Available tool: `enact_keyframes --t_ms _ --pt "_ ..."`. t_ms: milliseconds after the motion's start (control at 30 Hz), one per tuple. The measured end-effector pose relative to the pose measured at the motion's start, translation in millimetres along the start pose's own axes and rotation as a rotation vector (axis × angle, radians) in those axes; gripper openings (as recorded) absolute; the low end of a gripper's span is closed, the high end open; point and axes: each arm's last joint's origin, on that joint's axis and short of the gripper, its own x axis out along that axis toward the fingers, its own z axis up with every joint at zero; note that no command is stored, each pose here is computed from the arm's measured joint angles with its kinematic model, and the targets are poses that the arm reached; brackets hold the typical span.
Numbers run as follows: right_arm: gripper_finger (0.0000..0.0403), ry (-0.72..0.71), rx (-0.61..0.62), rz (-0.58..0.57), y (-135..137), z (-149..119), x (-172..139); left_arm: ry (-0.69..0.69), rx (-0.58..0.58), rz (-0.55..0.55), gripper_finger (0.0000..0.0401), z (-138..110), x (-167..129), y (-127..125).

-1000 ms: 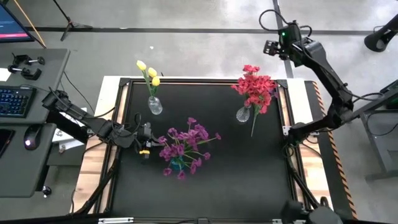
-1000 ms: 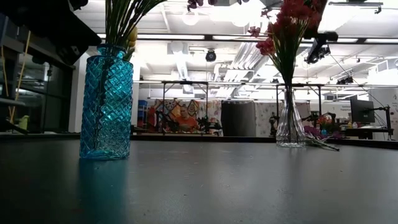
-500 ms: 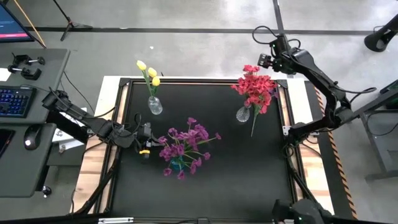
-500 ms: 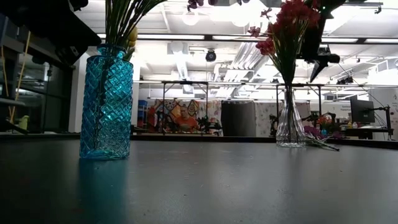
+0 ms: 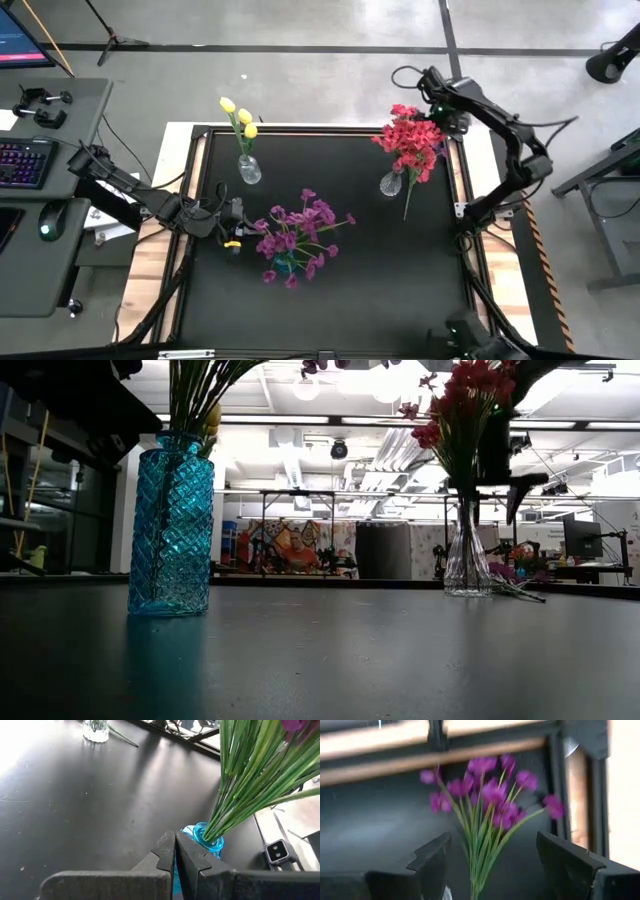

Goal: Sort flowers into vase by color
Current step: Put the violet flowers into the blue vase

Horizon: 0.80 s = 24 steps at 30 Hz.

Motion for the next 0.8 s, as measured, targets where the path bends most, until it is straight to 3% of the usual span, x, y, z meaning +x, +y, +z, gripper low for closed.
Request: enact_keyframes --t_ms 167,433,600,800 --pt "0.0275 0.137 -0.081 -0.025 11 -2 23 0.008 -0.008 -0.012 0.0000 0 0 0" --pt "0.0275 0.228 -0.188 -0.087 26 -12 43 0.012 -0.013 -0.013 0.0000 -1 0 0" --pt "0.0275 0.310 -0.211 -0.129 13 -35 69 0.013 -0.015 -0.014 0.0000 -1 0 0" --pt "0.0275 0.282 -0.127 0.037 -2 -65 90 0.013 -0.015 -0.014 0.0000 -1 0 0"
